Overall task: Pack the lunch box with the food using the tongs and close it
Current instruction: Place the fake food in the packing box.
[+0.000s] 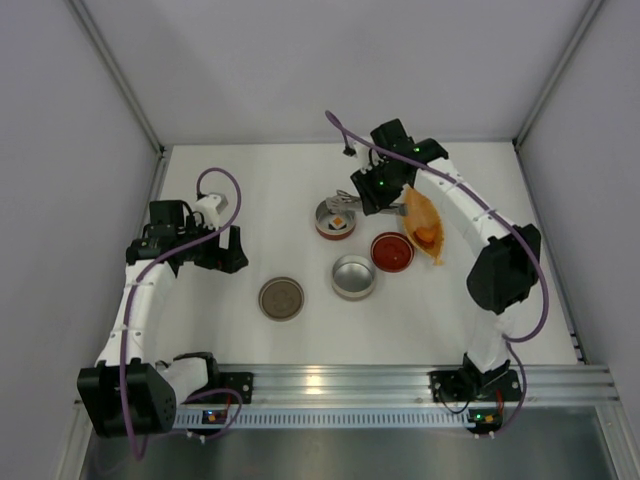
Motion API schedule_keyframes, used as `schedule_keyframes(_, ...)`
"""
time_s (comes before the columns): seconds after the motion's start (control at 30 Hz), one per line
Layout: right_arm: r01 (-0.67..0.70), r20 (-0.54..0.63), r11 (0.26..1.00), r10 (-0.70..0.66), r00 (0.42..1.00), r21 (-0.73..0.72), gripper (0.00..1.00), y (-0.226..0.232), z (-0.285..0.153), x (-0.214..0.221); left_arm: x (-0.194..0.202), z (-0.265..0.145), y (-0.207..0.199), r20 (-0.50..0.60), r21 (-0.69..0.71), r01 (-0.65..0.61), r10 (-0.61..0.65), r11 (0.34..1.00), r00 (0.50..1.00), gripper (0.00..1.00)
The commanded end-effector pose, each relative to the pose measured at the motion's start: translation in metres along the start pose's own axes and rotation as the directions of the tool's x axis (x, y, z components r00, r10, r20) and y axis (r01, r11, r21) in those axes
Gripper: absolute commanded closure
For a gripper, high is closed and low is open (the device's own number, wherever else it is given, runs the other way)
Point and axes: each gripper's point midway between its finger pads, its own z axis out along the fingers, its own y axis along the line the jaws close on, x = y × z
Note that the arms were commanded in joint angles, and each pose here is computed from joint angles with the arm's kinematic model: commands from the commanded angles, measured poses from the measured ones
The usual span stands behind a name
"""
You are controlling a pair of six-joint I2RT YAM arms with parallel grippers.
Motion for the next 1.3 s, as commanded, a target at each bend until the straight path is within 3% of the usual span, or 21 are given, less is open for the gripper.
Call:
schedule_keyframes(0.0,0.025,0.096,0.999,-0.027,0.995,0.022,0.8,0.002,-0.012,-0.032,-0.007,-0.001,0.0,0.028,0.008,-0.008,0.008,1.0,1.0,0.02)
schedule_keyframes(0.3,0.027,0.069,1.0,-0.027,0.997,0.015,0.76,0.004,0.004,-0.031,-0.007,0.0,-0.001,0.03,0.008,-0.014,0.014,1.0,0.999,0.02)
schedule_keyframes(1.27,0.063,0.091,0.998,-0.063,0.994,0.004,0.76,0.002,0.028,-0.03,-0.003,0.0,0.002,0.023,-0.009,-0.02,0.02,1.0,1.0,0.02)
